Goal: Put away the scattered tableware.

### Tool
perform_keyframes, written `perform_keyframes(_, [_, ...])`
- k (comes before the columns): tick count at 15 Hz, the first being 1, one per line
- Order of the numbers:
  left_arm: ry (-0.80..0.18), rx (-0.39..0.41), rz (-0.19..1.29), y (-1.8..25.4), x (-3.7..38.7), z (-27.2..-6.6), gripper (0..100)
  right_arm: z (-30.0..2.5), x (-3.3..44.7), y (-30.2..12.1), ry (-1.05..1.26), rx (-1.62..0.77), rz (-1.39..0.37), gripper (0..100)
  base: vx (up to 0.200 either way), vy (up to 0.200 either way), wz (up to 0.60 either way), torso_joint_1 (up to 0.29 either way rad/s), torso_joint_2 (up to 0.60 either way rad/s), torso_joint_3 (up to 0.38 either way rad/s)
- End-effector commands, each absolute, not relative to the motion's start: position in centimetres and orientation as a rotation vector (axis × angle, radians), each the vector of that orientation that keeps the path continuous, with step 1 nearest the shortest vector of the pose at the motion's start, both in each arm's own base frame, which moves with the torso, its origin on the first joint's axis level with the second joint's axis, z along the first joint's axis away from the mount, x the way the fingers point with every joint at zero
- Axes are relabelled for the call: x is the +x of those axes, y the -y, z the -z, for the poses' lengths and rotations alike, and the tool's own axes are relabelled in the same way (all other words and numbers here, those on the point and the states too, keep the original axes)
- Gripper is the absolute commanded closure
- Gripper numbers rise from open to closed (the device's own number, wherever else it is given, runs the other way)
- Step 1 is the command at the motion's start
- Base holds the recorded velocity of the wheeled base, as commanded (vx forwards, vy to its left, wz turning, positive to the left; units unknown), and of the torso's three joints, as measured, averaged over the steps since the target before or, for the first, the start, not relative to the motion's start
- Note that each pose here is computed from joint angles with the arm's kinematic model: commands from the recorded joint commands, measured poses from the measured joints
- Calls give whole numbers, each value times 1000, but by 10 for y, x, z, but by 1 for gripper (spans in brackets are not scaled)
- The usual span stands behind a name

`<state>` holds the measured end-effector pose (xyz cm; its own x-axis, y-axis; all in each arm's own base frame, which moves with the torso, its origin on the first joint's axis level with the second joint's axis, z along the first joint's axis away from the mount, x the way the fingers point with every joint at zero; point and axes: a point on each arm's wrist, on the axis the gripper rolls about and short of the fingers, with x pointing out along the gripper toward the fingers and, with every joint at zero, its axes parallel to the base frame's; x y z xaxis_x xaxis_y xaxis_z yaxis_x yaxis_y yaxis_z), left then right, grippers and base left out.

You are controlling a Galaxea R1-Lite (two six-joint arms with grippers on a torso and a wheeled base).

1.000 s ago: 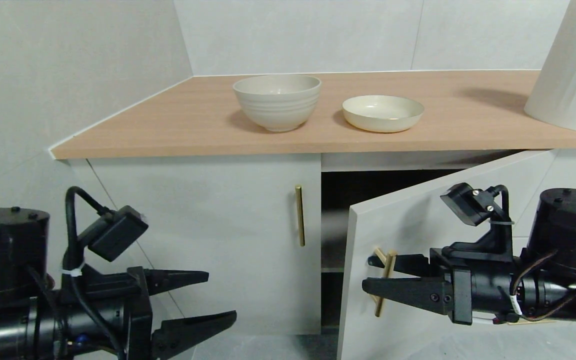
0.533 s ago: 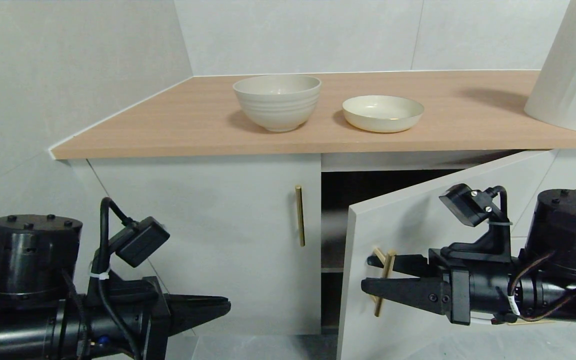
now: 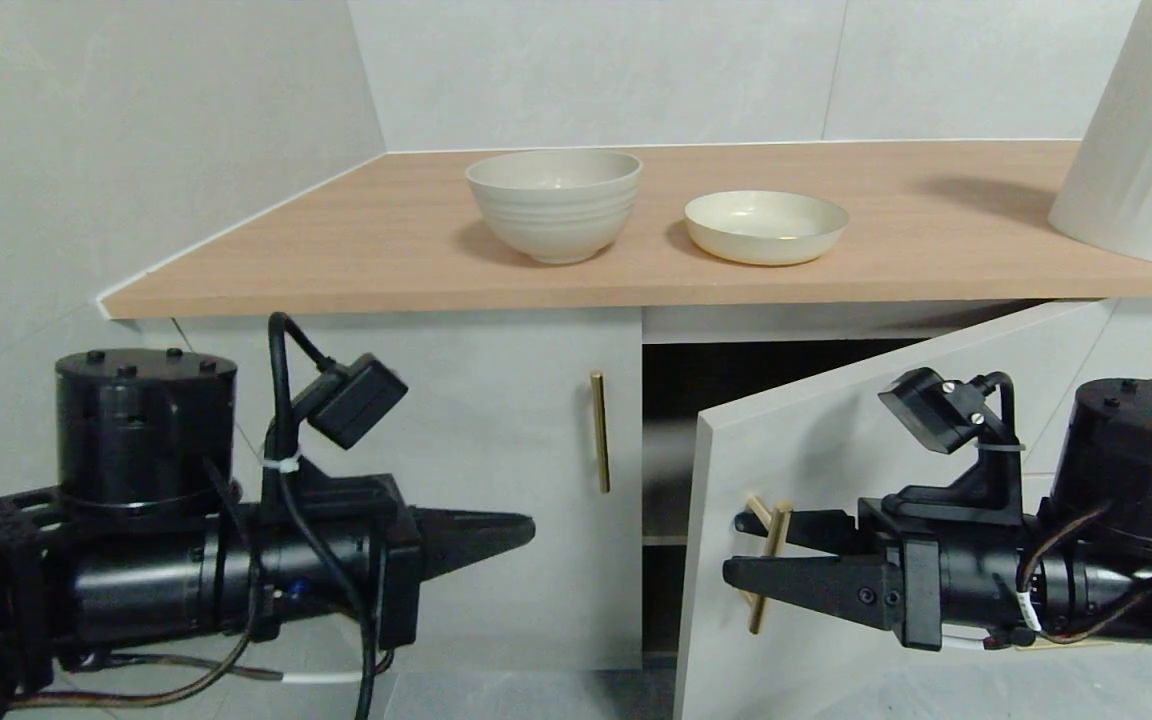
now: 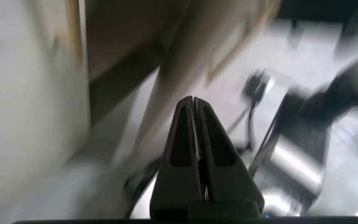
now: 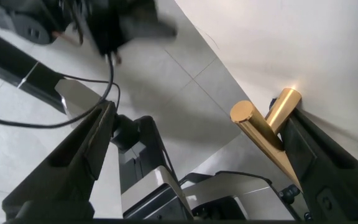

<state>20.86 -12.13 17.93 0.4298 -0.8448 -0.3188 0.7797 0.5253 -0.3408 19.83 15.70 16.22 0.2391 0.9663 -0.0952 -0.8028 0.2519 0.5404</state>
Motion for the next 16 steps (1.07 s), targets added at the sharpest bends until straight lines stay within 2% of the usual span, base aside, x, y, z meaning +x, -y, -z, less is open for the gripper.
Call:
perform_keyframes(1, [-493,-193,1036,140,231,-178,100,-164,198,-156,-449,422,-1263,0,0,0,0,0,0,0])
perform_keyframes(2, [-506,-220,1064,154,238,-173,100,-164,198,-156,-449,422,-1263,0,0,0,0,0,0,0])
perform_keyframes(4, [-542,-228,1090,175,245,-151,100,-162,198,-157,-457,423,-1262,0,0,0,0,0,0,0])
perform_keyframes(5, [-516,-220,1058,183,252,-135,100,-161,198,-157,-460,423,-1261,0,0,0,0,0,0,0])
perform_keyframes(6, [-446,-216,1015,190,261,-126,100,-162,198,-157,-459,423,-1262,0,0,0,0,0,0,0])
perform_keyframes(9, [-305,-214,957,212,272,-106,100,-160,200,-158,-467,424,-1258,0,0,0,0,0,0,0])
perform_keyframes(14, [-200,-223,1012,236,266,-98,100,-159,200,-158,-469,423,-1256,0,0,0,0,0,0,0])
perform_keyframes(16, [-193,-224,1026,239,264,-97,100,-159,199,-157,-466,422,-1254,0,0,0,0,0,0,0])
